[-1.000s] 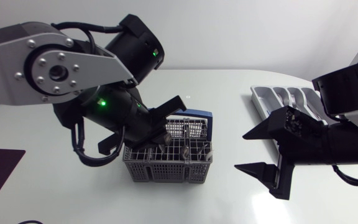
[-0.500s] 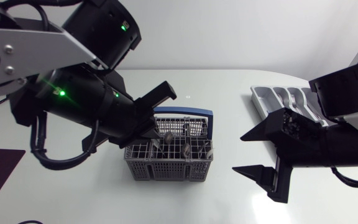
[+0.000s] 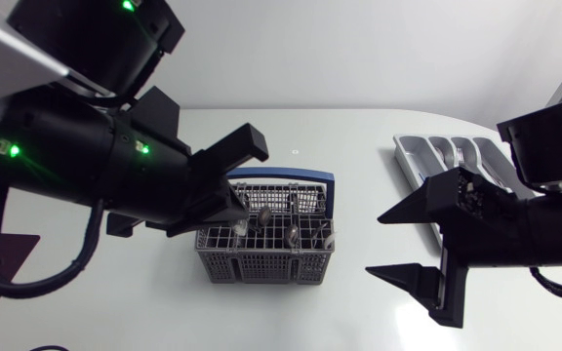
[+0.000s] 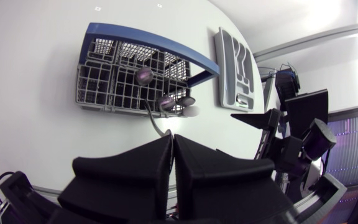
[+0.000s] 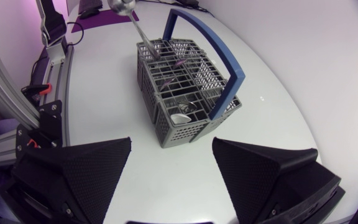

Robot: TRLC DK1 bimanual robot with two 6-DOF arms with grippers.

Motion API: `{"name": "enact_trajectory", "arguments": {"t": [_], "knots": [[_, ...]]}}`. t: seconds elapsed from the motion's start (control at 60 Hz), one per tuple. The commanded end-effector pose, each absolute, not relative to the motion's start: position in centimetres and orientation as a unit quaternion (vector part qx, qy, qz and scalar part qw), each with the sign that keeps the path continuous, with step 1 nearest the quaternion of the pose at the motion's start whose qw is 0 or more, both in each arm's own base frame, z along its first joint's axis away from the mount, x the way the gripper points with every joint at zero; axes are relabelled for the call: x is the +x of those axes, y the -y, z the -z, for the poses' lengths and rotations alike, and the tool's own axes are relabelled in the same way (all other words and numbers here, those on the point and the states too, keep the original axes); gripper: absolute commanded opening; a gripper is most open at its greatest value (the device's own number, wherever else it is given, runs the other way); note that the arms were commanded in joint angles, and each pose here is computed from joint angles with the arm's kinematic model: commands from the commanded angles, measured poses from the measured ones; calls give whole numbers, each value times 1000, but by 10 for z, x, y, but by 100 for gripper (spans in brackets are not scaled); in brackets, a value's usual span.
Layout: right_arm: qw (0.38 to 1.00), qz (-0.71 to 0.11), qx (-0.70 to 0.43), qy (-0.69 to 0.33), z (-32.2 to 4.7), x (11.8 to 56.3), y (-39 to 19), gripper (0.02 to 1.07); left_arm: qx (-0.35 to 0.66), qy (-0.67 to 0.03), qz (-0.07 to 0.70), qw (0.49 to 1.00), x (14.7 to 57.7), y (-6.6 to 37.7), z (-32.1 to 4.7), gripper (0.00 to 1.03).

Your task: Unload the cutlery basket into the drawer organizer.

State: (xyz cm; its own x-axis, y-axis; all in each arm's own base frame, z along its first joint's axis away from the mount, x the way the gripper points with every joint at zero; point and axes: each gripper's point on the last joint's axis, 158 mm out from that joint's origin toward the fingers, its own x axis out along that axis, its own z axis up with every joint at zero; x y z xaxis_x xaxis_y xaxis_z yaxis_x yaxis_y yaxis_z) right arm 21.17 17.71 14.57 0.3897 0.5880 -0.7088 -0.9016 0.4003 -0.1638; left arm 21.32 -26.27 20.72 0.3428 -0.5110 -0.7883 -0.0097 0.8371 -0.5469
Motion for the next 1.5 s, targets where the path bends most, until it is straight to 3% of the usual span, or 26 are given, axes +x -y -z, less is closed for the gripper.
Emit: {"name": "enact_trajectory", "arguments": {"t": [0.0, 0.55, 1.067, 1.483], "knots": [[790, -481, -262, -275, -160, 209, -183, 96, -204, -558, 186, 782, 205, 265, -196, 4], [741, -583, -214, -255, -178, 166, -216, 96, -81, -555, 430, 708, 147, 323, -196, 4], [639, -694, -187, -272, -167, 115, -237, 92, 53, -522, 554, 646, 93, 336, -181, 4], [603, -720, -201, -278, -148, 100, -240, 68, 63, -524, 578, 623, 86, 334, -183, 4]]}}
